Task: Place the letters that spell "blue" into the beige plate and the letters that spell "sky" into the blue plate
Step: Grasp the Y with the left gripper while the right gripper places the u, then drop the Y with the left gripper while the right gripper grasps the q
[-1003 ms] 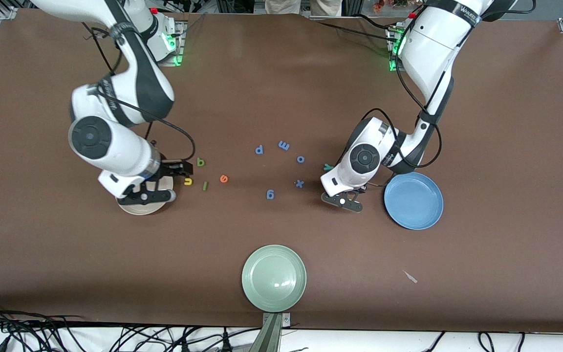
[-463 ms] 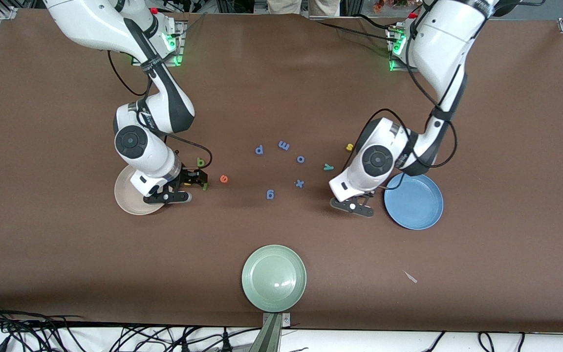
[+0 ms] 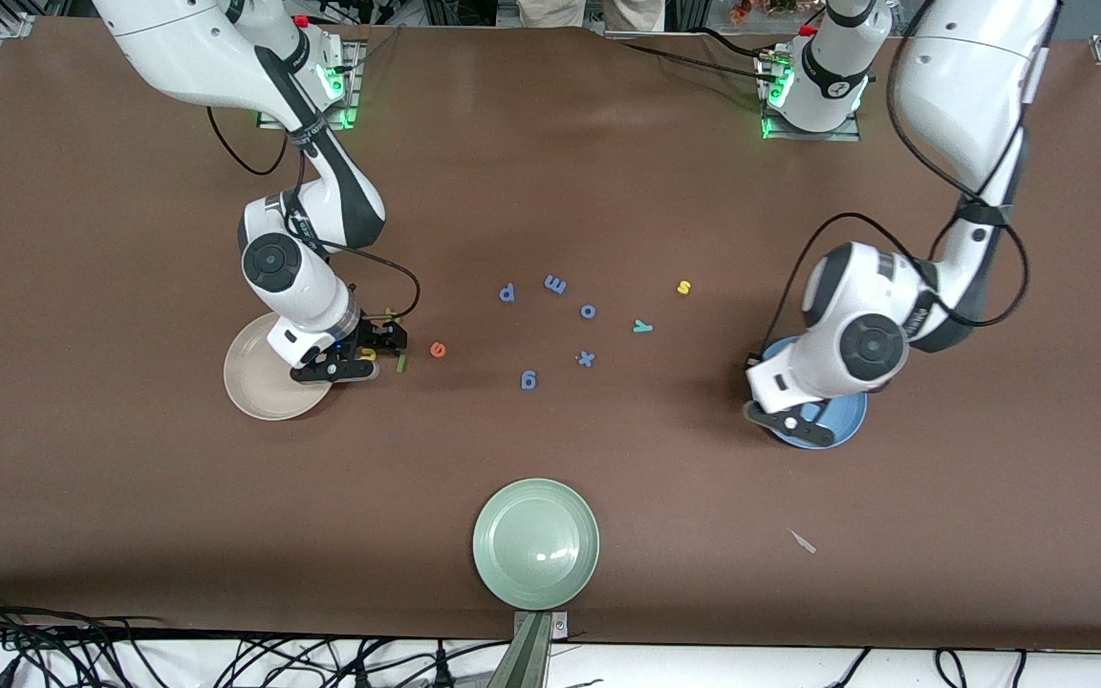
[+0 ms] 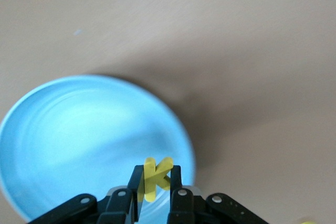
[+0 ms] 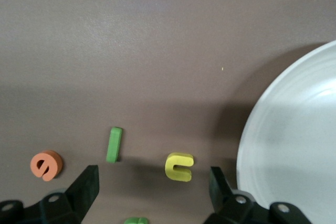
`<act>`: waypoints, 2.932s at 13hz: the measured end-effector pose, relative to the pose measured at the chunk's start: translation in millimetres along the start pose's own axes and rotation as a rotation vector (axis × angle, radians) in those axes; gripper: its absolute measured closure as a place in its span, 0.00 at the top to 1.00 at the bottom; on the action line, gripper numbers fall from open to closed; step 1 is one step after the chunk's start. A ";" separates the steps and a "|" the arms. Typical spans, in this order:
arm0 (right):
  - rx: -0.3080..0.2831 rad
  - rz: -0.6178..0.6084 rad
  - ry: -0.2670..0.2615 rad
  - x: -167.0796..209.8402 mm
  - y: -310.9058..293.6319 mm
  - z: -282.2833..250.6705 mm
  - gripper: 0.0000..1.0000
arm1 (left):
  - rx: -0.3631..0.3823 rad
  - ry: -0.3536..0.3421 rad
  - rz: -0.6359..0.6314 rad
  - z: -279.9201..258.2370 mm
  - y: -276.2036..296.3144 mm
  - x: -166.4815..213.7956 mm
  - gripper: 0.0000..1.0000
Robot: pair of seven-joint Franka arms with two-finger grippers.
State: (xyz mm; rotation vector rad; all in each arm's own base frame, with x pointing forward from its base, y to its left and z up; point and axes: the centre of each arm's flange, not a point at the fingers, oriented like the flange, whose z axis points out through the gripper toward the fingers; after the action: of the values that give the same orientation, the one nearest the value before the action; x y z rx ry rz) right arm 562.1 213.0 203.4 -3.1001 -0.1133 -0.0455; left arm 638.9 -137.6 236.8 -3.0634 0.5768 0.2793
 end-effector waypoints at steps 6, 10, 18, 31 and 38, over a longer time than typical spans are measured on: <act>0.002 0.004 0.004 -4.5 4.7 11.7 0.86 | 0.054 -0.009 0.122 -1.6 47.6 -3.9 0.72; 0.002 0.012 0.009 -7.5 14.1 21.6 0.79 | 0.015 0.031 0.180 -24.3 144.1 -4.9 1.00; -0.001 0.012 0.006 -8.8 16.0 24.9 0.33 | -0.003 0.007 0.318 21.2 234.6 -18.0 1.00; -0.056 -0.171 -0.060 28.2 104.7 -46.0 0.30 | 0.021 0.078 0.400 79.0 244.0 -26.2 0.67; -0.028 -0.058 -0.082 15.1 66.1 -33.8 0.67 | 0.019 0.092 0.391 74.0 240.0 -23.0 0.36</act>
State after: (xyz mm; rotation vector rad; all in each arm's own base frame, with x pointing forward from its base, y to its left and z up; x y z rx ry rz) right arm 581.1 146.9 235.2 -3.1260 -0.2069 0.0789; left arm 518.3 -349.7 173.2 -2.9335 1.1754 0.1333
